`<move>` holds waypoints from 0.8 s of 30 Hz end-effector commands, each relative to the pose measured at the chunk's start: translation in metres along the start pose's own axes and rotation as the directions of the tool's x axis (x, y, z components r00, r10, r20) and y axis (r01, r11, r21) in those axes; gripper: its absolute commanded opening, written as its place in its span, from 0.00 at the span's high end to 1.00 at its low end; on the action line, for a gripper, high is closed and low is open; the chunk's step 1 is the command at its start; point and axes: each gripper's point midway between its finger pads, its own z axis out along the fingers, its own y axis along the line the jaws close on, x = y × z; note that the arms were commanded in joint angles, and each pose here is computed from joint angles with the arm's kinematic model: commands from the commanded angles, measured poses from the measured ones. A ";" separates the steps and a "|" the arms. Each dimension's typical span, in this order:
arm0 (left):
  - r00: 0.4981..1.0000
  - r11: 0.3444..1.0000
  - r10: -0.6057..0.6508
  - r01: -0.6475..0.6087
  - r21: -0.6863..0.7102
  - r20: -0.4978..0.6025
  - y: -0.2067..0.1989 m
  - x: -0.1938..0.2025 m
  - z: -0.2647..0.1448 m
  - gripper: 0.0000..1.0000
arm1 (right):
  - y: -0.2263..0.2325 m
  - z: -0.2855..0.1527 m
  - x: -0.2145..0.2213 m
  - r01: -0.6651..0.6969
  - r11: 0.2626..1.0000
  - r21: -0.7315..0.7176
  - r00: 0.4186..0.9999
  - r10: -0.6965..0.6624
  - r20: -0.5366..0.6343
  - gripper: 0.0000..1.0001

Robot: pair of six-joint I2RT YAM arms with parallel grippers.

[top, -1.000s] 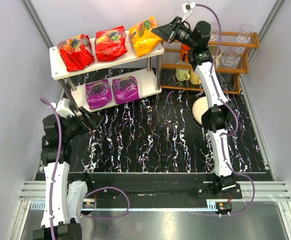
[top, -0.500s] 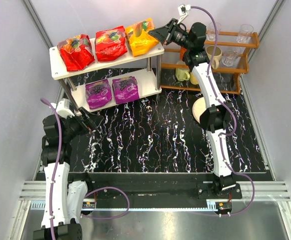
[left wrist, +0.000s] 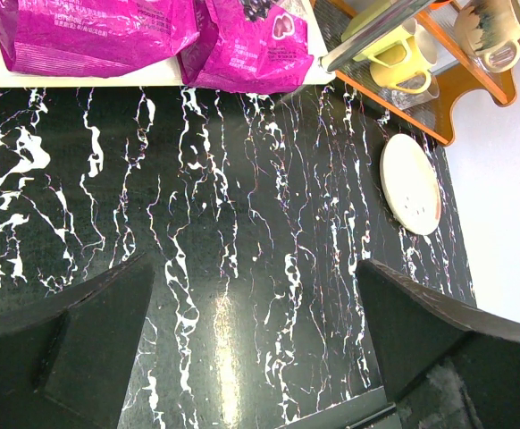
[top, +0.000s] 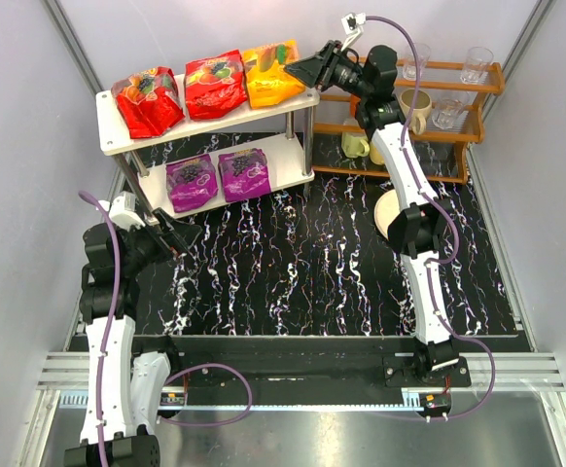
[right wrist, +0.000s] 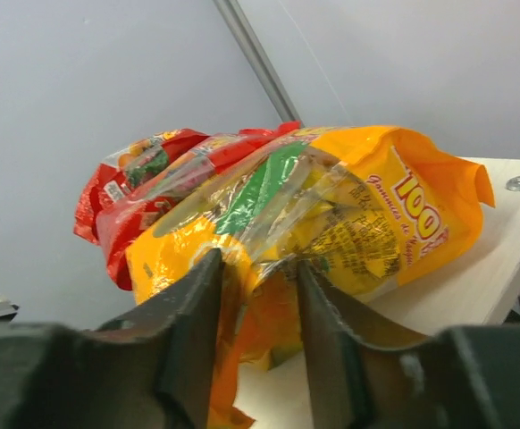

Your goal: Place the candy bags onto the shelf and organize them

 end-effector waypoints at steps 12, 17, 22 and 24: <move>0.998 0.998 0.028 -0.031 0.051 0.056 -0.023 -0.014 -0.016 0.01 | 0.016 -0.030 -0.055 0.081 0.995 0.052 0.995 -0.084 0.054 0.19; 0.998 0.998 0.020 -0.022 0.051 0.054 -0.025 -0.014 -0.018 0.01 | 0.021 -0.048 -0.077 0.085 0.994 0.070 0.993 -0.090 0.074 0.02; 0.998 1.000 0.020 -0.021 0.016 0.051 -0.019 -0.013 -0.020 0.01 | 0.039 -0.074 -0.085 0.107 0.990 0.091 0.993 -0.111 0.036 0.00; 0.999 1.000 0.023 -0.022 -0.019 0.046 -0.013 -0.011 -0.020 0.01 | 0.043 -0.099 -0.067 0.130 0.973 0.191 0.991 -0.131 -0.008 0.00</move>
